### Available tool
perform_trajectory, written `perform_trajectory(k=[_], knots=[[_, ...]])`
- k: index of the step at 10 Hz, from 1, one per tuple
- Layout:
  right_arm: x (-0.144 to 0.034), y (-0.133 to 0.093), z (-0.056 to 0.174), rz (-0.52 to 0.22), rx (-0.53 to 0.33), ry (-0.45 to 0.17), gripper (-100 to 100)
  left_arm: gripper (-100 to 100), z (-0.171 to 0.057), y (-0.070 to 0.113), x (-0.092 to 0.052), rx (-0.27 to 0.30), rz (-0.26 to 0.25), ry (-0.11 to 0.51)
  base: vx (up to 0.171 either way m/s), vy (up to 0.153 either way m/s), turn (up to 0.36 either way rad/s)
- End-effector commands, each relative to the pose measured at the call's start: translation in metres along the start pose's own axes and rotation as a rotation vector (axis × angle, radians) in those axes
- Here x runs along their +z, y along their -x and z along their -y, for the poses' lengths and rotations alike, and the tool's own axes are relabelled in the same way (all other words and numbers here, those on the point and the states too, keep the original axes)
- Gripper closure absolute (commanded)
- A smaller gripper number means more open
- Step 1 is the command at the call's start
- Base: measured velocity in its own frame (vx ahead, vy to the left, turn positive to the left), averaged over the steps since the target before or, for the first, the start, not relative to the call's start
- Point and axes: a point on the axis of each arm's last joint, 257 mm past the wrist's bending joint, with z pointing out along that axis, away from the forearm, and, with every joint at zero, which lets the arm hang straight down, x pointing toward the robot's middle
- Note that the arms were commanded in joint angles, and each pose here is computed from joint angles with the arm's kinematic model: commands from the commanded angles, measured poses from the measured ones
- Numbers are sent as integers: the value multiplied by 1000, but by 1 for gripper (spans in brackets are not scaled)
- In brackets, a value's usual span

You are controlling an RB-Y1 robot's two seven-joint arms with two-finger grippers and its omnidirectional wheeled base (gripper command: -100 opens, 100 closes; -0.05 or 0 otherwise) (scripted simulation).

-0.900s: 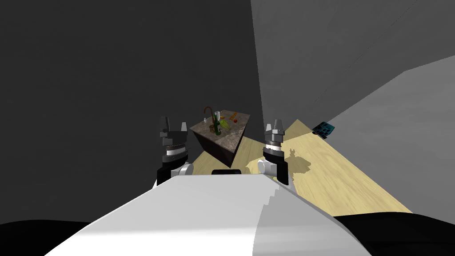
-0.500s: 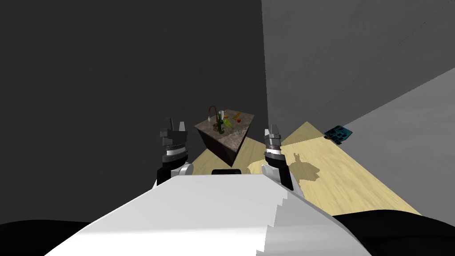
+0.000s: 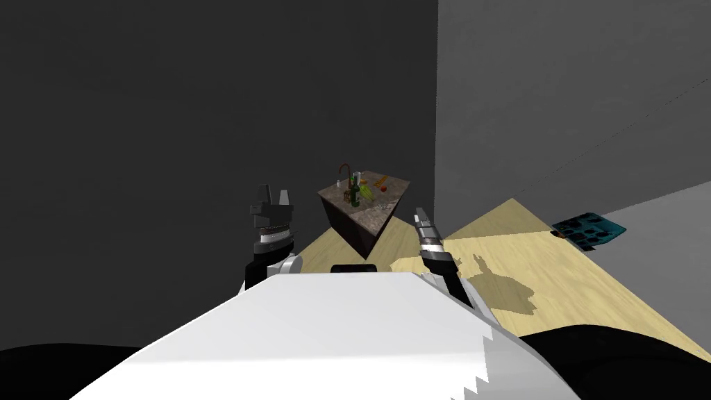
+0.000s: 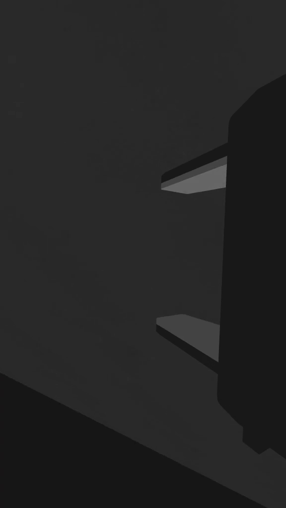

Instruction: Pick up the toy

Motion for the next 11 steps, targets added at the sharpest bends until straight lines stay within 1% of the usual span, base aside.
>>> perform_trajectory(k=[1, 2, 3, 5, 6, 7, 8, 9, 10, 11], knots=[[-12, 0, 17, -32, -42, -51, -100, 0, 0, 0, 0, 0, 0, 0, -56, 18, 126], [-26, -1, 38, -79, -103, -112, -100, 0, 0, 0, 0, 0, 0, 0, -54, 21, 205], [-29, -1, 40, -81, -104, -121, -100, 0, 0, 0, 0, 0, 0, 0, -37, 12, 130], [-69, 3, 86, -171, -215, -262, -100, 0, 0, 0, 0, 0, 0, 0, -52, 21, 329], [-73, 1, 88, -189, -237, -267, -100, 0, 0, 0, 0, 0, 0, 0, -53, 27, 258], [-90, 6, 107, -236, -293, -323, -100, 0, 0, 0, 0, 0, 0, 0, -46, 28, 304], [-98, 5, 111, -249, -308, -342, -100, 0, 0, 0, 0, 0, 0, 0, -32, 16, 157], [-120, 12, 131, -300, -365, -406, -100, 0, 0, 0, 0, 0, 0, 0, -39, 28, 321], [-126, 11, 133, -312, -381, -417, -100, 0, 0, 0, 0, 0, 0, 0, -28, 18, 153], [-142, 20, 149, -357, -435, -467, -100, 0, 0, 0, 0, 0, 0, 0, -23, 27, 315]])
